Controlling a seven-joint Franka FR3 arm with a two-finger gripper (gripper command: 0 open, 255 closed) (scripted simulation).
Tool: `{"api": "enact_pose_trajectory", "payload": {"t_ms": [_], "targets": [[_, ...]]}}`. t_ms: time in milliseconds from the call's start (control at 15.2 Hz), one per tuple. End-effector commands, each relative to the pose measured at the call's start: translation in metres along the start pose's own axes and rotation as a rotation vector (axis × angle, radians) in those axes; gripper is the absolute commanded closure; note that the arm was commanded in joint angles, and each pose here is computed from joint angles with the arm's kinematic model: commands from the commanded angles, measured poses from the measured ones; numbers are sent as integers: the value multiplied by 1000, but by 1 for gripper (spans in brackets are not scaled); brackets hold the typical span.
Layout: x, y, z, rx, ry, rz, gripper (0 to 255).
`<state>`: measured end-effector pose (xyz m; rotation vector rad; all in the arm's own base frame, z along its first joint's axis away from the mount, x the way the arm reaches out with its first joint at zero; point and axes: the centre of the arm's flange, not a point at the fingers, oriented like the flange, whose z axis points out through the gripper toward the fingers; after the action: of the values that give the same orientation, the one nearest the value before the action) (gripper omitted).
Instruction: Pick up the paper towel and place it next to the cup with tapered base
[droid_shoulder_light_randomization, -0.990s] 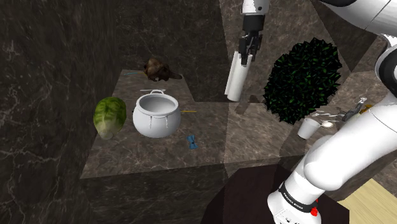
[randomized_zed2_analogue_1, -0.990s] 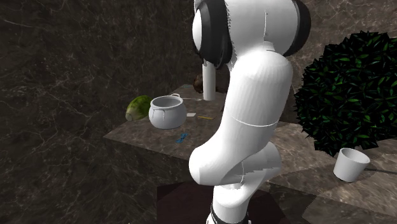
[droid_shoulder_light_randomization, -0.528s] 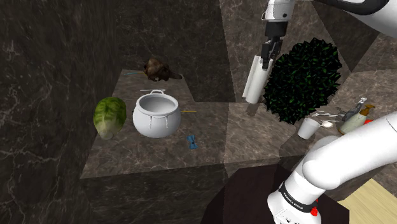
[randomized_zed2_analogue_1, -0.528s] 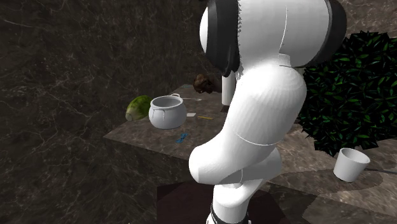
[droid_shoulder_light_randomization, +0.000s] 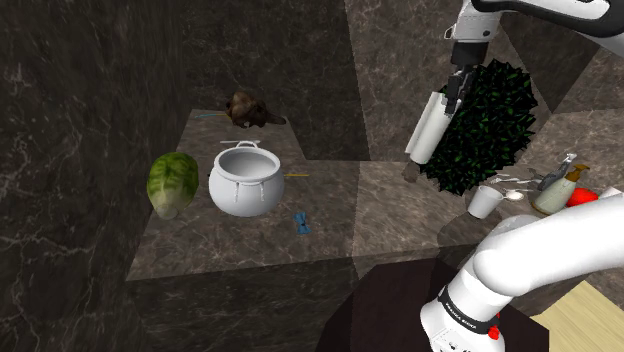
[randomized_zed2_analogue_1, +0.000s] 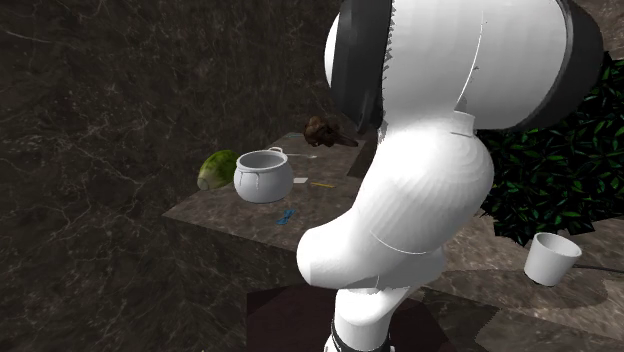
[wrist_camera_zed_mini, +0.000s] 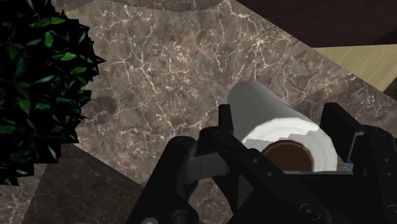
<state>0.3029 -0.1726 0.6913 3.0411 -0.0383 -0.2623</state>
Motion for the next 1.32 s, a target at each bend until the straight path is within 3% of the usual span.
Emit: {"api": "enact_pose_trajectory", "payload": {"t_ms": [0, 1254], "targets": [[-16, 22, 4, 0, -1, -1, 255], [-174, 212, 48, 0, -1, -1, 255]]}}
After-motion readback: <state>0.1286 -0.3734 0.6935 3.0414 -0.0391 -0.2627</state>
